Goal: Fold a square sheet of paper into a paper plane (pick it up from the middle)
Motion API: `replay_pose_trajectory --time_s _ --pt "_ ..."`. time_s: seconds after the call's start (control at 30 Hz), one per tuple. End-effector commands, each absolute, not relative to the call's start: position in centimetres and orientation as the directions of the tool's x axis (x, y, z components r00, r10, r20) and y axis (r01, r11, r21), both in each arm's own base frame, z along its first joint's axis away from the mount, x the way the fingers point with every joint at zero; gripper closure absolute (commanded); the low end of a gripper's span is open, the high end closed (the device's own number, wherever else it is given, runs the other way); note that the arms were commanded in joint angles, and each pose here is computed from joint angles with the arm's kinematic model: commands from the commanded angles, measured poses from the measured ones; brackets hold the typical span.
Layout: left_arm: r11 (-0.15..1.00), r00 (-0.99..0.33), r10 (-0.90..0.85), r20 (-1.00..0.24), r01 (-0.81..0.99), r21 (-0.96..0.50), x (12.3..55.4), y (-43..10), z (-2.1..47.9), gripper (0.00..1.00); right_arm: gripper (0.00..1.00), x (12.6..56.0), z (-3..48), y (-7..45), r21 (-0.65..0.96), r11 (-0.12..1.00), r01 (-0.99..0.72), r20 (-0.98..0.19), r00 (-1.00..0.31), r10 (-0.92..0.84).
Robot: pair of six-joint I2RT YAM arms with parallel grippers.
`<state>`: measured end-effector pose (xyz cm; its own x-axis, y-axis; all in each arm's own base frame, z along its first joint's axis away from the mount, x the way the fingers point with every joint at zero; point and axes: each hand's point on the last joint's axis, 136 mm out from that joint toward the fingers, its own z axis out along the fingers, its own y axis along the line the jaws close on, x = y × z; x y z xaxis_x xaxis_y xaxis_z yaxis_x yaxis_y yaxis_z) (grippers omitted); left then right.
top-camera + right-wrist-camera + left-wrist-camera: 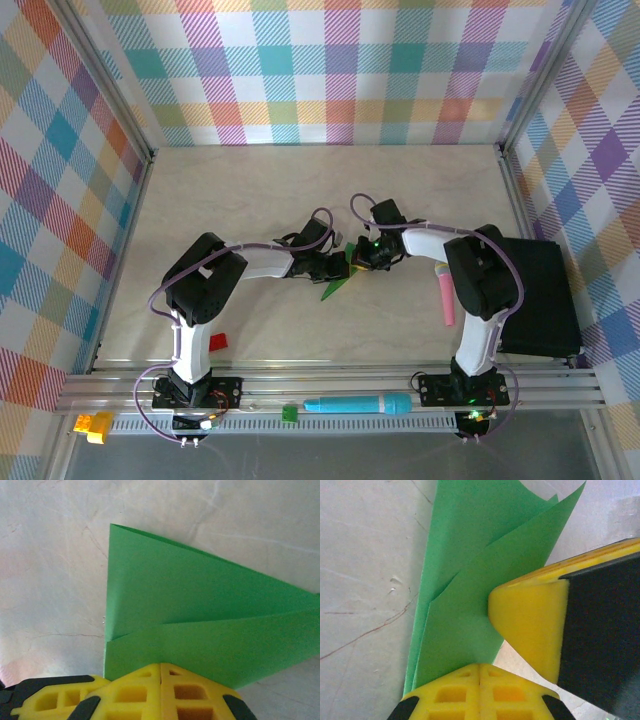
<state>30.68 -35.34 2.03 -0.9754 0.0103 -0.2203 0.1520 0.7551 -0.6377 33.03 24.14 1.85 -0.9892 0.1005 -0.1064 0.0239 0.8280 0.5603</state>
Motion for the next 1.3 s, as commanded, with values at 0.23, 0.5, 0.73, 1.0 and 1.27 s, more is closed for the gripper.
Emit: replay_pose_trajectory --time_s 0.23,0.5,0.73,1.0,1.27 --pt "0.884 -1.000 -0.022 0.010 -0.024 -0.467 25.5 -30.1 -4.7 1.00 1.00 35.7 -0.5 19.2 0.545 0.837 0.047 -0.197 -0.963 0.182" --pt "0.887 -0.998 -0.036 0.042 -0.051 -0.459 24.9 -29.7 -5.5 1.00 1.00 39.9 0.6 15.4 0.554 0.823 0.126 -0.239 -0.923 0.302" --pt "0.875 -0.999 -0.025 0.019 -0.032 -0.483 25.8 -30.8 -4.4 1.00 0.98 39.9 5.5 15.9 0.595 0.800 0.072 -0.290 -0.910 0.298" --pt "0.859 -0.999 -0.034 -0.002 -0.028 -0.511 26.7 -31.6 -3.3 1.00 0.97 35.4 6.4 20.5 0.713 0.700 0.039 -0.145 -0.969 0.202" --pt "0.840 -0.998 -0.056 -0.014 -0.040 -0.541 27.3 -32.3 -2.3 1.00 0.99 33.1 4.0 24.4 0.717 0.696 0.036 -0.061 -0.992 0.114"
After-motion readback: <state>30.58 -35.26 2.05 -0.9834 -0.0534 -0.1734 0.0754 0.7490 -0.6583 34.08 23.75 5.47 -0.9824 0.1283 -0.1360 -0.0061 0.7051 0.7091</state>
